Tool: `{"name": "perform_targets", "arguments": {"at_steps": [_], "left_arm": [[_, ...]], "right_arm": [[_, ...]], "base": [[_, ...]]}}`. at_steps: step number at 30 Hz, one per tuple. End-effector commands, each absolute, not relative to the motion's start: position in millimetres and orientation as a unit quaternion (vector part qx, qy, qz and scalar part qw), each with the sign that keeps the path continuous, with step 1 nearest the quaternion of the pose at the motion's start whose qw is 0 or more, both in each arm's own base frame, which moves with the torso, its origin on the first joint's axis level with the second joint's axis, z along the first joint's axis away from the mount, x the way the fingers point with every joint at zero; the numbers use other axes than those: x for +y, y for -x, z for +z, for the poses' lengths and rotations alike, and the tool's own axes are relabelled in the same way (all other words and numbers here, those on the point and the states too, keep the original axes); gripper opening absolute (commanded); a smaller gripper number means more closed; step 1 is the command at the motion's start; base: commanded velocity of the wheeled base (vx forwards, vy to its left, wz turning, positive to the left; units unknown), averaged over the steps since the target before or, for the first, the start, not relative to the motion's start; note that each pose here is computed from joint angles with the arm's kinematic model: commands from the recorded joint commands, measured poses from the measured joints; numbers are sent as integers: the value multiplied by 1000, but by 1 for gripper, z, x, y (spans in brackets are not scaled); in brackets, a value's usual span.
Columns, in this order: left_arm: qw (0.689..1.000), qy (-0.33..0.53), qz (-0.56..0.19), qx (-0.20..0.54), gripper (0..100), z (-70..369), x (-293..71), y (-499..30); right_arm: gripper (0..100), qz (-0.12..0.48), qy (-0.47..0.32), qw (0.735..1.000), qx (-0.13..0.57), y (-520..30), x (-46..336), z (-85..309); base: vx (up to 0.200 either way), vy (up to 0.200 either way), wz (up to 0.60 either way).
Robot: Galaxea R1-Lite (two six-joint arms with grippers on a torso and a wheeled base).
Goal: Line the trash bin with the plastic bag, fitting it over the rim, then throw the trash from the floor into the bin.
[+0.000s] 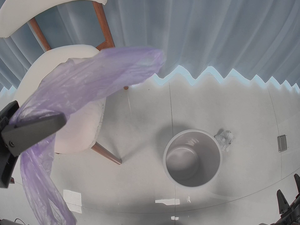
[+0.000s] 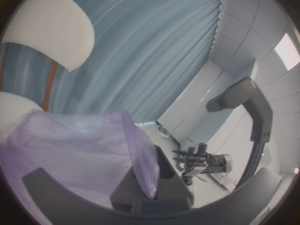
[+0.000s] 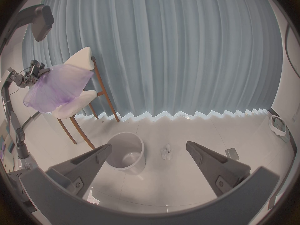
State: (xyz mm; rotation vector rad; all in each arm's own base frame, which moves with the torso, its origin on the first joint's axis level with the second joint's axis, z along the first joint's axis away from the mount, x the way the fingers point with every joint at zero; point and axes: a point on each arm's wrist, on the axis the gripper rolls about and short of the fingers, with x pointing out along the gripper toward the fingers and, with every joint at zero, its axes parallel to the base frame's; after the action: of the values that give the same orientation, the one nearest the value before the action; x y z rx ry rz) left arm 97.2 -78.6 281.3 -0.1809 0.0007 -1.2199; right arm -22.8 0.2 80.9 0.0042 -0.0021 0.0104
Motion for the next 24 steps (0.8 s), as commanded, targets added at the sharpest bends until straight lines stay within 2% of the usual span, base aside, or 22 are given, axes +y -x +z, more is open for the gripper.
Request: {"name": "perform_targets", "arguments": {"at_steps": [1, 6, 10, 14, 17, 24], "left_arm": [[792, 102, -601, 25, 0, 270, -89, -96], [804, 140, -578, -2, 0, 292, -81, -98], [819, 171, -548, 10, 0, 294, -72, -104], [817, 177, -549, -2, 0, 297, -72, -105], [813, 175, -555, -11, 0, 295, -73, -107], [801, 180, -567, 72, 0, 260, -99, -132]], "right_arm": [[100, 5, -2, 1000, -1, 23, 0, 76], [100, 7, -2, 1000, -1, 23, 0, 76], [100, 7, -2, 1000, -1, 23, 0, 76], [100, 7, -2, 1000, -1, 23, 0, 76], [100, 7, -2, 1000, -1, 23, 0, 76], [100, 7, -2, 1000, -1, 23, 0, 76]], "base": [[0, 0, 0], [0, 0, 0], [0, 0, 0], [0, 0, 0], [0, -200, 0], [0, -200, 0]]}}
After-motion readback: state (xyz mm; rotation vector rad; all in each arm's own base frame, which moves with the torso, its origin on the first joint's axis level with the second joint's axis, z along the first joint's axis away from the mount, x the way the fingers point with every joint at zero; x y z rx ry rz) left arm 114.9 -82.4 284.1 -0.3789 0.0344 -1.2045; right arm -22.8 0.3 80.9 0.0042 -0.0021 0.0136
